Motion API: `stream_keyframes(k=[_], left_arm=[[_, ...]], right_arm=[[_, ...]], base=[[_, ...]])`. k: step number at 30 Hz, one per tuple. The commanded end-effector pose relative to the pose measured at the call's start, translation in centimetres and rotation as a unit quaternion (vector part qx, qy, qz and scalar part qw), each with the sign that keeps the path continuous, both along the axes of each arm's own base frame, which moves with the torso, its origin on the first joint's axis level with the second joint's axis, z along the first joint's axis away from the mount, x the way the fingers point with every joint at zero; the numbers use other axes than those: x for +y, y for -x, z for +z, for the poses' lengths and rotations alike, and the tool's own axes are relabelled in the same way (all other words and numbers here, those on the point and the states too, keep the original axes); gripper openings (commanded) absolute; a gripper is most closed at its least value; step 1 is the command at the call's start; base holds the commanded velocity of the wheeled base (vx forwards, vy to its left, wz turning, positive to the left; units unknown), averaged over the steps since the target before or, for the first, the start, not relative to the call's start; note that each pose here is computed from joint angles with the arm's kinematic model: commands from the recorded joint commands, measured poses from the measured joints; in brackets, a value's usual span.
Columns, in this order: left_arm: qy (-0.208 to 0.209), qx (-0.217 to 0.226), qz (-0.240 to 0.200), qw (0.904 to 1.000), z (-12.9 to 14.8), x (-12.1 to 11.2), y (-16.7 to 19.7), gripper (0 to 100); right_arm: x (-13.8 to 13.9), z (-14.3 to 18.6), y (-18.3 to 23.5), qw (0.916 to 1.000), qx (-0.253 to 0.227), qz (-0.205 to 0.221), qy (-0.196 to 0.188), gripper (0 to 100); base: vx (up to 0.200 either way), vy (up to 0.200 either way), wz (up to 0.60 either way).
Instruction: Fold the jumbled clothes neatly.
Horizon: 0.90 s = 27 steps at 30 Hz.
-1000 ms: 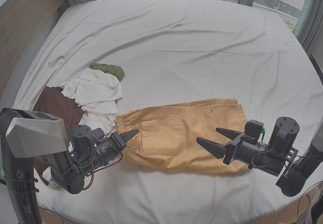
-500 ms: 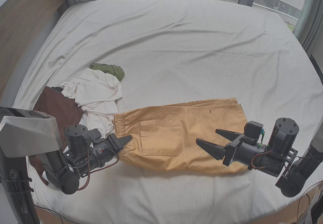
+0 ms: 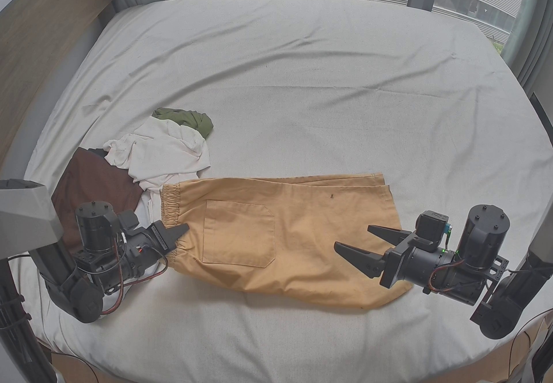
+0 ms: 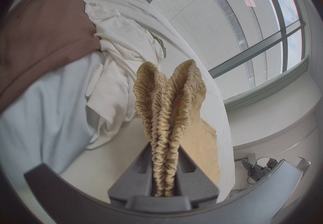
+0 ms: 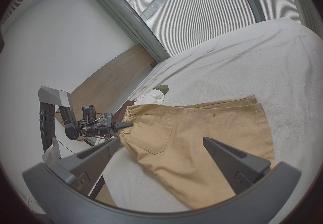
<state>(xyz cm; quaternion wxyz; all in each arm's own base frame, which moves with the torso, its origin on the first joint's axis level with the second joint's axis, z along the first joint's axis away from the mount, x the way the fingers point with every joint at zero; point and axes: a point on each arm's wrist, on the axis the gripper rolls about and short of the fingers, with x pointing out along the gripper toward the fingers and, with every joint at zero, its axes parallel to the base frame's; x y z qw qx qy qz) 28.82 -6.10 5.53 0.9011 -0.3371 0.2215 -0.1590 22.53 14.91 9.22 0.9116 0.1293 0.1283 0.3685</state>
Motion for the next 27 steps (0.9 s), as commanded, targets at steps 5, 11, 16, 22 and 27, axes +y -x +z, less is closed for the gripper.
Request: stream_keyframes(k=[5, 11, 16, 22, 27], left_arm=[[0.006, -0.022, 0.019, 0.9995, 1.5, 2.1, 0.4, 0], [0.010, -0.028, 0.011, 0.9995, 2.0, 2.2, 0.9, 0], [0.016, -0.040, -0.014, 0.9990, 2.7, 1.6, 1.2, 0], [0.021, -0.049, -0.048, 0.9974, 3.0, 0.2, 1.4, 0], [0.031, -0.070, -0.101, 0.9920, 4.3, -2.5, 2.2, 0]], right_arm=[[0.1, -0.3, -0.1, 1.0000, 0.005, 0.001, 0.003, 100], [0.1, -0.4, 0.0, 1.0000, 0.006, 0.002, 0.004, 100], [0.4, -0.6, 0.1, 0.9999, 0.009, 0.008, 0.006, 100], [0.5, -0.6, 0.1, 0.9999, 0.009, 0.008, 0.006, 100], [0.3, -0.5, 0.1, 1.0000, 0.007, 0.005, 0.004, 100]], base=[[0.000, 0.000, 0.00], [0.000, 0.000, 0.00], [0.000, 0.000, 0.00], [0.000, 0.000, 0.00], [0.000, 0.000, 0.00]])
